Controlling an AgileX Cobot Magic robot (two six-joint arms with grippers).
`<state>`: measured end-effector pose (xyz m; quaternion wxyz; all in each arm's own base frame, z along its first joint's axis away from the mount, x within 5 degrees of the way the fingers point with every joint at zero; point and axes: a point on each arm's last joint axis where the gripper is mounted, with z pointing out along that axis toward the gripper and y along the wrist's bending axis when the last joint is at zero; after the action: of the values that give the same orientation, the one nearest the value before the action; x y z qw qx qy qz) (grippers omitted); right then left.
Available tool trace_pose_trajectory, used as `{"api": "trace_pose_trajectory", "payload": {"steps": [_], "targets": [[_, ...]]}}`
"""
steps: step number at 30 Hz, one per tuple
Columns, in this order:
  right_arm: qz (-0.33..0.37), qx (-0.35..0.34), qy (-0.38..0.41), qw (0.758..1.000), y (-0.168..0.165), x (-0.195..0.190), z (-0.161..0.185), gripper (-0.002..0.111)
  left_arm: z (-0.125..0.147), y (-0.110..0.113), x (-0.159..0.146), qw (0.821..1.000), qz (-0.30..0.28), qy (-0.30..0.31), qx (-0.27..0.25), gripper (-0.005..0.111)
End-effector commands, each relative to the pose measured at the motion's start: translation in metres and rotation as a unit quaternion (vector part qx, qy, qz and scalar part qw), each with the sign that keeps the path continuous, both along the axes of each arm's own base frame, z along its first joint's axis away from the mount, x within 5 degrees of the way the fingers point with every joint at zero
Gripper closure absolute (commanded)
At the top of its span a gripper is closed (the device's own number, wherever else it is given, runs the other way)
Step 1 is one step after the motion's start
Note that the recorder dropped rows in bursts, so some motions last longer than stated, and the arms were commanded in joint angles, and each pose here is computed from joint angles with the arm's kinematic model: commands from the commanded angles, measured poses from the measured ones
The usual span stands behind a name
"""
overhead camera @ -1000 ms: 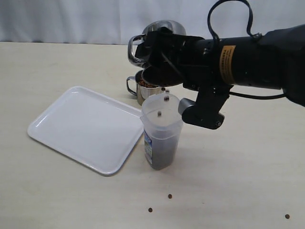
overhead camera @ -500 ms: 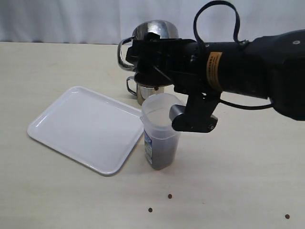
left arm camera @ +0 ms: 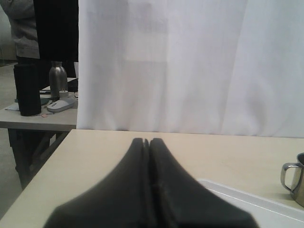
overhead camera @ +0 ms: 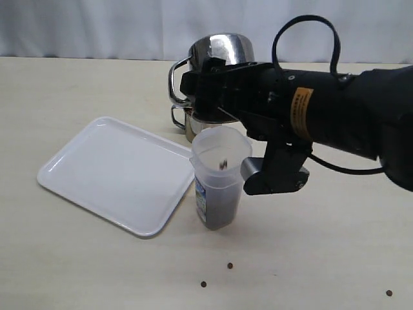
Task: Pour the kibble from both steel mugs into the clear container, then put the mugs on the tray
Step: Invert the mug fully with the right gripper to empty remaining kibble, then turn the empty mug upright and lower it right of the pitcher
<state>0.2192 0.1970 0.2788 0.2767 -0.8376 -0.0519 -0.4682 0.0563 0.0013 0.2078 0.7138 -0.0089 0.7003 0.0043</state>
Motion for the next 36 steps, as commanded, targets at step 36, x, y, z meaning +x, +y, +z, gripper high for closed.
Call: {"api": "trace_pose_trajectory", "payload": {"steps": [36], "targets": [[-0.186,0.271,0.076,0.941,0.008,-0.010,0.021,0.103,0.000,0.000,0.000,1.000,-0.001,-0.003,-0.001,0.107]]}}
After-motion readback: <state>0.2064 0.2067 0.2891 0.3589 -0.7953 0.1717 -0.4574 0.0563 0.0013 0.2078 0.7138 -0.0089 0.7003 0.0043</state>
